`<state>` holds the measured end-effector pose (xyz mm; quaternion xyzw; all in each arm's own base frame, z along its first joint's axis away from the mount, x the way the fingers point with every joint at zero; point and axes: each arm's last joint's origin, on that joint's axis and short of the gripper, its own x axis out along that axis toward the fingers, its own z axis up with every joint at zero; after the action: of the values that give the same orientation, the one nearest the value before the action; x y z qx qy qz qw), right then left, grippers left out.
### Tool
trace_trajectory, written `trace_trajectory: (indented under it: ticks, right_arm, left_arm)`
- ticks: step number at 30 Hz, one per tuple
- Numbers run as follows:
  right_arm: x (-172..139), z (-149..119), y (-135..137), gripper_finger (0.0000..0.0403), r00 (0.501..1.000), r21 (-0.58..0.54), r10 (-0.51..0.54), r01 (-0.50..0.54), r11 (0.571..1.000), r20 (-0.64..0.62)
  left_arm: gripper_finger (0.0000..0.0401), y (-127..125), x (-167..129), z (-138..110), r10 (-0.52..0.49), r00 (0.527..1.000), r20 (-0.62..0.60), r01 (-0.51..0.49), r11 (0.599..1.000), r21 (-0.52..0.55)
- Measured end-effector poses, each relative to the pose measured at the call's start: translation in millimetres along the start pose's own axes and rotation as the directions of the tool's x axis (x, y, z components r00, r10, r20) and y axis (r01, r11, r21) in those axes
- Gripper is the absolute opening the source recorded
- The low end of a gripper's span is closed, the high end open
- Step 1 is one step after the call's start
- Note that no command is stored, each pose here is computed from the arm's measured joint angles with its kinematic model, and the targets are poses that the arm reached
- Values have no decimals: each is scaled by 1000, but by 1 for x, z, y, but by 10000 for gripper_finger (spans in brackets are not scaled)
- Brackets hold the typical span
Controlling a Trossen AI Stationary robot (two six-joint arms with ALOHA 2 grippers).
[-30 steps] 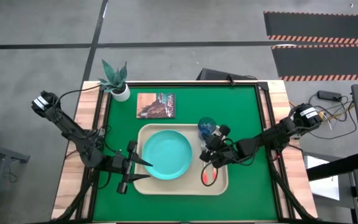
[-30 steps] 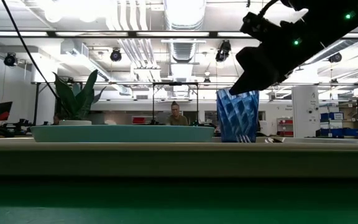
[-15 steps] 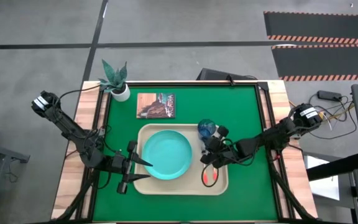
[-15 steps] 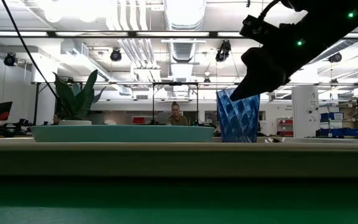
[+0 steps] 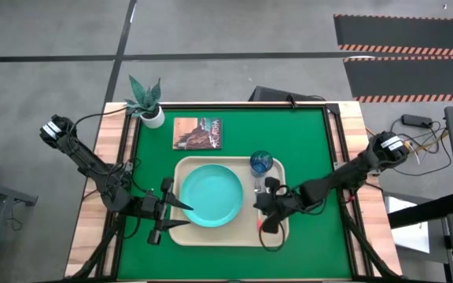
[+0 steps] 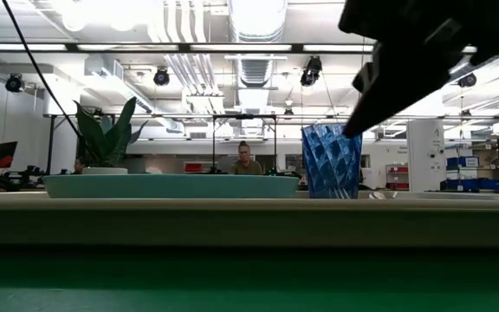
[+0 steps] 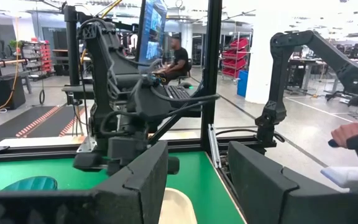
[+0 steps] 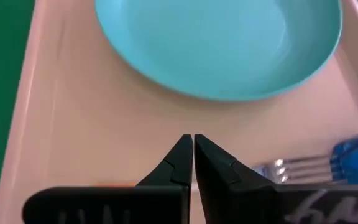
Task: Pick and place plate/cup/fork/spoon on tray
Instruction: Adjust the tableware on the serving tray
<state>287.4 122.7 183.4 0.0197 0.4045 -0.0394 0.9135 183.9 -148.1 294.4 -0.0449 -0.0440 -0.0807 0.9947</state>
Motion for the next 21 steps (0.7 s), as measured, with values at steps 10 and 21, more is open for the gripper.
trace_trajectory:
  ticks: [10, 21]
  right_arm:
    - [8, -31, -7, 8, 996, -40, -31, 28, 999, -78]
    - [20, -59, -14, 8, 999, -93, 26, -22, 995, 43]
  left_arm:
    - [155, 0, 0, 0, 0, 1000, 0, 0, 1000, 0]
    - [155, 0, 0, 0, 0, 1000, 0, 0, 1000, 0]
